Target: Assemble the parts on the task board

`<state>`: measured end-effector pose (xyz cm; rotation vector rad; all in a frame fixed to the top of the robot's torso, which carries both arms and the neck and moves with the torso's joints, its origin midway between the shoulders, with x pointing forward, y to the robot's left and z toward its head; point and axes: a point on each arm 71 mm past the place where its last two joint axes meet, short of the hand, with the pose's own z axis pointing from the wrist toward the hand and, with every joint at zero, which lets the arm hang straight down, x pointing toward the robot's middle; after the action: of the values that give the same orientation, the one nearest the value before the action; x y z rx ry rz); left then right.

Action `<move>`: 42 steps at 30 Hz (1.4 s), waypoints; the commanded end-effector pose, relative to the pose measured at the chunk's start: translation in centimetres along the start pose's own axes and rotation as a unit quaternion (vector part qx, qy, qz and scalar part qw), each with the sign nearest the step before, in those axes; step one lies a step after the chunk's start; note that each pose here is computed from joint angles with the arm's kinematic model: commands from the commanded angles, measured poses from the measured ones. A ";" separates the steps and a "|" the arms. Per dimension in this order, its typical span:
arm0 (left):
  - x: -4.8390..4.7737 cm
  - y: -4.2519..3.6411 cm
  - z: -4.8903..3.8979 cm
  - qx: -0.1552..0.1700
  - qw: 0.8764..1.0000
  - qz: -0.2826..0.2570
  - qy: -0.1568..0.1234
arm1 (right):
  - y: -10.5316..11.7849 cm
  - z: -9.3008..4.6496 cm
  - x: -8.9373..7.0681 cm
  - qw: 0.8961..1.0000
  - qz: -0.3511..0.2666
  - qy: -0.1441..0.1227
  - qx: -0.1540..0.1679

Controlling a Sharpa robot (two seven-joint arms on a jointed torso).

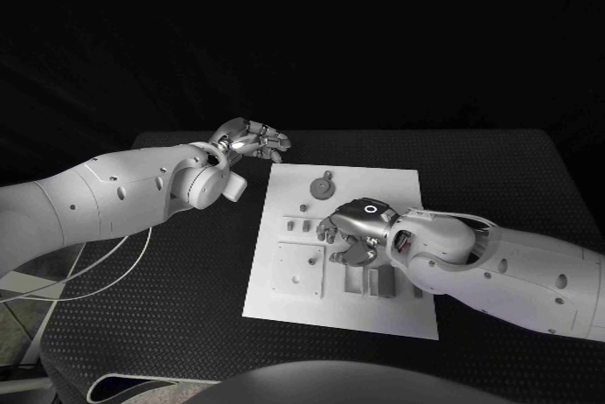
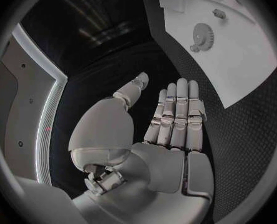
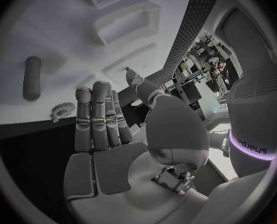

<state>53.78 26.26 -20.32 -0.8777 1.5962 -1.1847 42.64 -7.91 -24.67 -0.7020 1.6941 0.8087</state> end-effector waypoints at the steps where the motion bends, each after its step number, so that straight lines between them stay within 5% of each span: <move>1: 0.00 -0.19 0.01 0.007 1.000 0.001 0.004 | -0.4 -0.5 -1.6 1.000 0.011 -0.023 0.006; 12: -0.23 -0.13 -0.06 0.006 1.000 0.001 0.002 | -3.8 -3.1 -6.5 0.998 -0.006 -0.031 0.058; 15: -0.20 -0.13 -0.05 0.006 1.000 0.001 0.002 | -4.7 -3.6 -6.4 0.996 -0.030 0.006 0.078; 42: -0.32 -0.08 -0.04 0.006 1.000 0.002 0.001 | -6.6 -4.5 -4.0 0.988 -0.070 0.071 0.120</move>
<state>53.83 26.70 -20.33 -0.8812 1.5920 -1.1753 46.25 -15.16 -20.72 -0.6851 1.7953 0.4908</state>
